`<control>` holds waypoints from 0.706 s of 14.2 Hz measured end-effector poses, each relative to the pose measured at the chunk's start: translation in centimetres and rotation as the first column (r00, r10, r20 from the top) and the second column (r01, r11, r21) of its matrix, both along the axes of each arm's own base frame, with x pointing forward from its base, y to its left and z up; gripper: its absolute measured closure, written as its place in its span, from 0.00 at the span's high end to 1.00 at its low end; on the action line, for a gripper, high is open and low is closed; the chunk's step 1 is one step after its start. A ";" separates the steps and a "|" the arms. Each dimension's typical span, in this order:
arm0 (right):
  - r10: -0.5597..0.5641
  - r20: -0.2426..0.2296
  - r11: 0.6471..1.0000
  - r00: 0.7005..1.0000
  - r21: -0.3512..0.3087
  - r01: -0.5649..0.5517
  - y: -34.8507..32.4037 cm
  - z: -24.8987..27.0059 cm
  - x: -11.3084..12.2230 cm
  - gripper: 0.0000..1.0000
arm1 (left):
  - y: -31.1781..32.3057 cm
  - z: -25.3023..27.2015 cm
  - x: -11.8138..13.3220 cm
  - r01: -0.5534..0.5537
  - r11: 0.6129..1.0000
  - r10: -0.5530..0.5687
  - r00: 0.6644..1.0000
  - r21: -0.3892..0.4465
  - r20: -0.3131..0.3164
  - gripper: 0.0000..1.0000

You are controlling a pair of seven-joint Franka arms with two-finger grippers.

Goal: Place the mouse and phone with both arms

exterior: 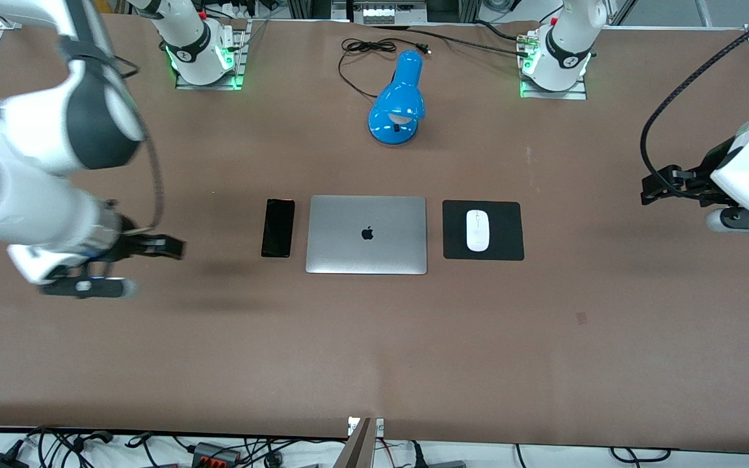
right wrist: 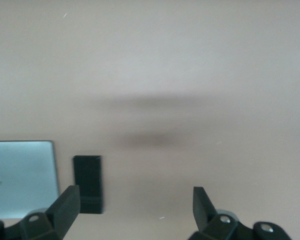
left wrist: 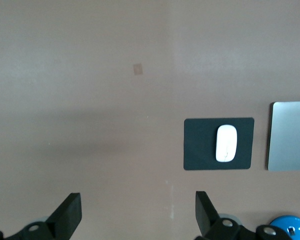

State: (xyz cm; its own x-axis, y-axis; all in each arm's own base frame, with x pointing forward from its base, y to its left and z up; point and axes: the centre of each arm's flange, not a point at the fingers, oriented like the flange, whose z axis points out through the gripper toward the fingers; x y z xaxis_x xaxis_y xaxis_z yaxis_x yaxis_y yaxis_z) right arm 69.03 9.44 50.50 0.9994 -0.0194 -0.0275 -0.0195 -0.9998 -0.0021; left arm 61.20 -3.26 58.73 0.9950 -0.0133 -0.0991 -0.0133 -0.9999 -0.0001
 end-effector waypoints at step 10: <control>0.049 0.073 0.997 0.996 -0.059 -0.045 -11.6 9.0 -4.9 1.00 | 3.2 0.4 -4.8 -0.078 0.997 0.079 0.997 -0.019 0.022 1.00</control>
